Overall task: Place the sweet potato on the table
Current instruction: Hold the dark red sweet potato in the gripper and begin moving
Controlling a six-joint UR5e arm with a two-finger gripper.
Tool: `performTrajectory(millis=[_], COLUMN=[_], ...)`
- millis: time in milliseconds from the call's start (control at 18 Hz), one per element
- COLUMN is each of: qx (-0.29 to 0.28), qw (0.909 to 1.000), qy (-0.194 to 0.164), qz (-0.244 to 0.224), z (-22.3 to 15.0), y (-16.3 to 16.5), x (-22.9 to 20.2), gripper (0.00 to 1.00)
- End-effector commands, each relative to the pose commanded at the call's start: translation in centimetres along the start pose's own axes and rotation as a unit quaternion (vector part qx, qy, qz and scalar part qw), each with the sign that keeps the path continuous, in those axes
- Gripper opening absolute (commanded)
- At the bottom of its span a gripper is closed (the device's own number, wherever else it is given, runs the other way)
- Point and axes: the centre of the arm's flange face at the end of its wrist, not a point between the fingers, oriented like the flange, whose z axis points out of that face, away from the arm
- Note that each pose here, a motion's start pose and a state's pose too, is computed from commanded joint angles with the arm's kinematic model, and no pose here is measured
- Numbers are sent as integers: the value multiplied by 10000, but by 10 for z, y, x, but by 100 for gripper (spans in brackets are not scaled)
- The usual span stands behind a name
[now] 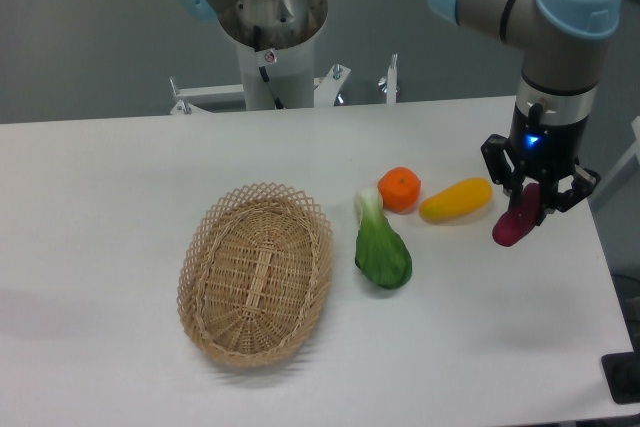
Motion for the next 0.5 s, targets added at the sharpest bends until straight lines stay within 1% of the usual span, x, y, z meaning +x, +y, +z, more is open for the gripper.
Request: performTrajectory(millis=[222, 500], qx=[21, 32], qw=[9999, 9999], qy=[-125, -114], qz=[-9, -72], z=[6, 9], y=[-2, -4], x=[0, 0], gripper=[25, 25])
